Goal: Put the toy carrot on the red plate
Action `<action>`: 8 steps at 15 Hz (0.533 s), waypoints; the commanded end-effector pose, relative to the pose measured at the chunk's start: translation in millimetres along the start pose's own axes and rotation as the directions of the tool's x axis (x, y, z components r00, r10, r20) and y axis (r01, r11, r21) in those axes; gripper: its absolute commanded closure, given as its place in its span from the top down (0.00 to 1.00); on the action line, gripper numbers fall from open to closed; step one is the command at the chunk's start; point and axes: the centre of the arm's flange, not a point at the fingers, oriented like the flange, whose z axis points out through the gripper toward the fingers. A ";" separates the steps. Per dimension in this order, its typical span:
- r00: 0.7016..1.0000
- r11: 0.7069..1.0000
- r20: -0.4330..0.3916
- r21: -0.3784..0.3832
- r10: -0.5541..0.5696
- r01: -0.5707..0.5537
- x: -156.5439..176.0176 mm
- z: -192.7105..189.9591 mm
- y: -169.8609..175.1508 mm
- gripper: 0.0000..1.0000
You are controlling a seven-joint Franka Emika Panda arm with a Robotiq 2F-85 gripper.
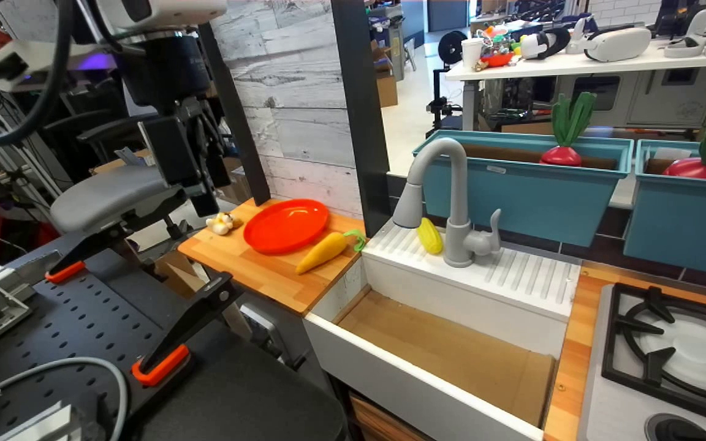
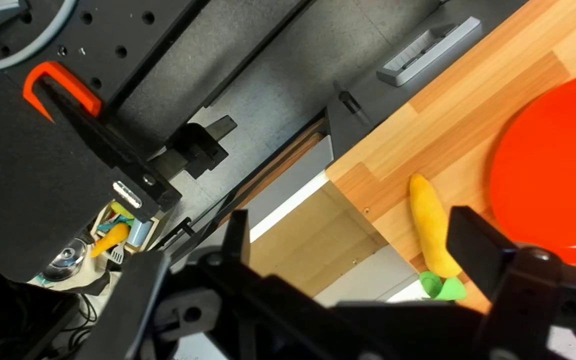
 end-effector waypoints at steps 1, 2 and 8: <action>1.000 1.000 0.013 0.008 -0.012 0.012 21.1 23.7 -9.1 1.00; 1.000 1.000 0.011 -0.008 0.002 -0.002 8.2 10.2 0.4 1.00; 1.000 1.000 0.016 -0.016 -0.001 0.001 9.2 15.3 -1.0 1.00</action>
